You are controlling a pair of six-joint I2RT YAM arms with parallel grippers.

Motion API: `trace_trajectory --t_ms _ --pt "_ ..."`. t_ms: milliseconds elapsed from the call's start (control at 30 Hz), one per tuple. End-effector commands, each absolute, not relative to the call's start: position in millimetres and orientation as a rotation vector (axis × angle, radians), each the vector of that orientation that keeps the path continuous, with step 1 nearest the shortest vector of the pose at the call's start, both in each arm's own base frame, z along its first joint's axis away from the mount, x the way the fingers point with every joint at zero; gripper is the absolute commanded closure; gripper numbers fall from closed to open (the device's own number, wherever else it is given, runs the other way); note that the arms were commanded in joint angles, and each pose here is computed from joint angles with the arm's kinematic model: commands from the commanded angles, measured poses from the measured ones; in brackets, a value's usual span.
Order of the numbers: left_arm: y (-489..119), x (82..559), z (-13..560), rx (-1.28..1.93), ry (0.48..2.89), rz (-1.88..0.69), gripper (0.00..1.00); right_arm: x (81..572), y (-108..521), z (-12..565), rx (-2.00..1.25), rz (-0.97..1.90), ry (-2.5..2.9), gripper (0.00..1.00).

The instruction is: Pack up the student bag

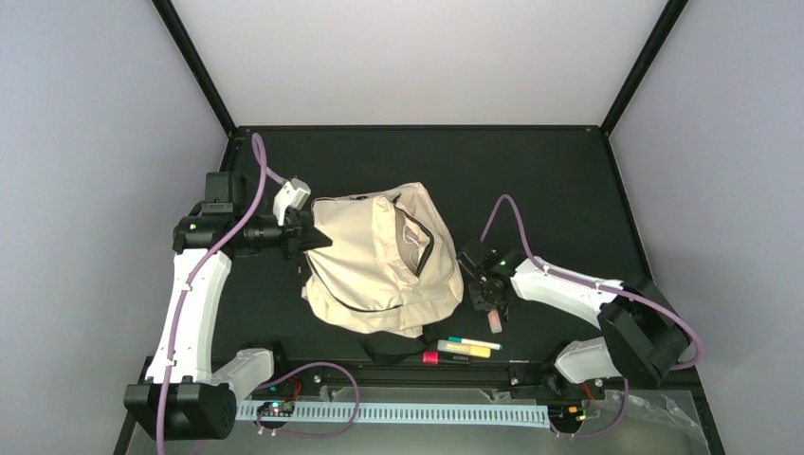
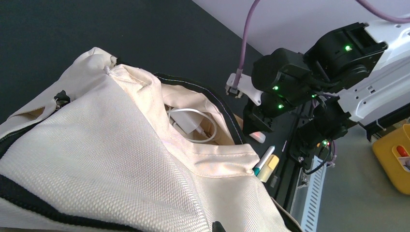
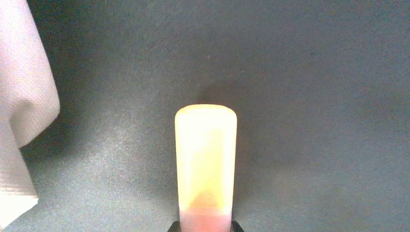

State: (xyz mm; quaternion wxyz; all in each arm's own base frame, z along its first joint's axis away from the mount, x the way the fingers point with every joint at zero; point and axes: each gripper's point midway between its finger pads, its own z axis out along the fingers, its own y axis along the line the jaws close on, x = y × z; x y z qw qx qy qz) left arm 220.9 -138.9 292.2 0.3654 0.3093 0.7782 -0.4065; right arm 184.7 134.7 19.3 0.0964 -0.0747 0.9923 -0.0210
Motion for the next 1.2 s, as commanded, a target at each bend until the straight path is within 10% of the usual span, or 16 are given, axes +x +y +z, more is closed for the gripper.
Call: trace_trajectory --t_ms 0,400,733,967,1167 --pt "-144.1 214.3 323.9 0.855 1.865 -1.064 0.98 210.6 124.6 58.9 -0.198 -0.161 2.795 0.88" --pt "-143.6 215.6 323.3 0.843 1.868 -1.061 0.98 262.6 296.7 277.4 -0.538 0.542 2.064 0.89" --pt "-143.9 215.7 323.7 0.839 1.869 -1.067 0.98 296.2 331.7 189.0 -0.590 0.235 2.327 0.87" --pt "-143.7 215.6 322.3 0.840 1.871 -1.066 0.99 279.5 316.5 212.8 -0.596 0.255 2.340 0.31" --pt "-143.7 216.3 324.7 0.841 1.869 -1.061 0.99 233.0 314.2 252.2 -0.784 0.484 2.272 0.28"
